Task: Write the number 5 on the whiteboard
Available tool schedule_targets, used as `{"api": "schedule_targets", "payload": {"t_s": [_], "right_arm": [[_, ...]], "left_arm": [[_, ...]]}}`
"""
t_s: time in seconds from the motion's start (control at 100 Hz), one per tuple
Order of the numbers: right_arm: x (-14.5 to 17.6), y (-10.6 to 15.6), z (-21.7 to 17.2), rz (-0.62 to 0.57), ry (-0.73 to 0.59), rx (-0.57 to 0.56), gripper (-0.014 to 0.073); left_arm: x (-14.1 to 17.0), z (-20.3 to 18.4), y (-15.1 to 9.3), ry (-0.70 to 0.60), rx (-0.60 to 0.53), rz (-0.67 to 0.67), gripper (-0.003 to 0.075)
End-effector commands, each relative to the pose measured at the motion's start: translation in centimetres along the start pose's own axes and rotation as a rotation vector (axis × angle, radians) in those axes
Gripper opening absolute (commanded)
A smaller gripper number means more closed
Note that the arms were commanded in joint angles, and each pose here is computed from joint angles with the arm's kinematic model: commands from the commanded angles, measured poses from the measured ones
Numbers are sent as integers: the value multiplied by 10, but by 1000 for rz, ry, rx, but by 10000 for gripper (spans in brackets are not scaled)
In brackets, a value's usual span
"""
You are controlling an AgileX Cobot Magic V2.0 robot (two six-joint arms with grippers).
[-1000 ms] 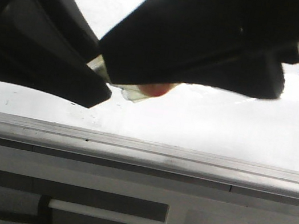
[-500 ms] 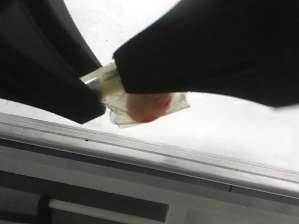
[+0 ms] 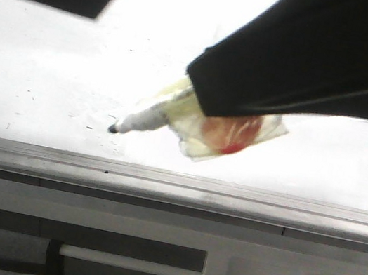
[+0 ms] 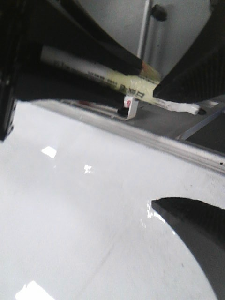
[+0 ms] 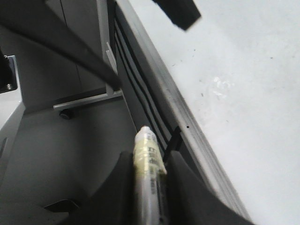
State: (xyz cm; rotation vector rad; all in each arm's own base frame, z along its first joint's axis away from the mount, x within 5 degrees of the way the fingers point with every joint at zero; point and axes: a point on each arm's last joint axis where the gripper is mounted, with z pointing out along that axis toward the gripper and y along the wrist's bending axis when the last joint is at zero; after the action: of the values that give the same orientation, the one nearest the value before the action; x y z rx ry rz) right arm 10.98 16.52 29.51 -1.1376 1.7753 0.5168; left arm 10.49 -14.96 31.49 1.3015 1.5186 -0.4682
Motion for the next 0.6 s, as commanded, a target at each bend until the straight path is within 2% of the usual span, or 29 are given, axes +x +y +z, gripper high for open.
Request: {"api": "schedule_targets", "payload": {"t_s": [0.0,0.1,0.19,0.26,0.37,0.45,0.59], "right_arm": [[-19,-9,-18,-8,-129,54,-41],[-21,-13,-28,0,-166,82,-41],[-21,-14,-34,-16,-184,96,-41],[-22,-15,-35,-55,-195,111,-41],[-28,-20,-29,-148,-243,154,-41],[-31,-26,-20,-156,-261,184,-41],[-34,-42,-7,-134,-227,232,-41]], "left_arm": [[-9,-23,11,-105,-116,-102,414],[4,-41,11,-127,-185,-205,394],[20,-53,8,-143,-243,-309,337],[31,-60,6,-172,-288,-410,260],[46,-64,5,-231,-360,-555,94],[51,-64,6,-253,-386,-621,-22],[53,-63,6,-255,-392,-631,-20]]}}
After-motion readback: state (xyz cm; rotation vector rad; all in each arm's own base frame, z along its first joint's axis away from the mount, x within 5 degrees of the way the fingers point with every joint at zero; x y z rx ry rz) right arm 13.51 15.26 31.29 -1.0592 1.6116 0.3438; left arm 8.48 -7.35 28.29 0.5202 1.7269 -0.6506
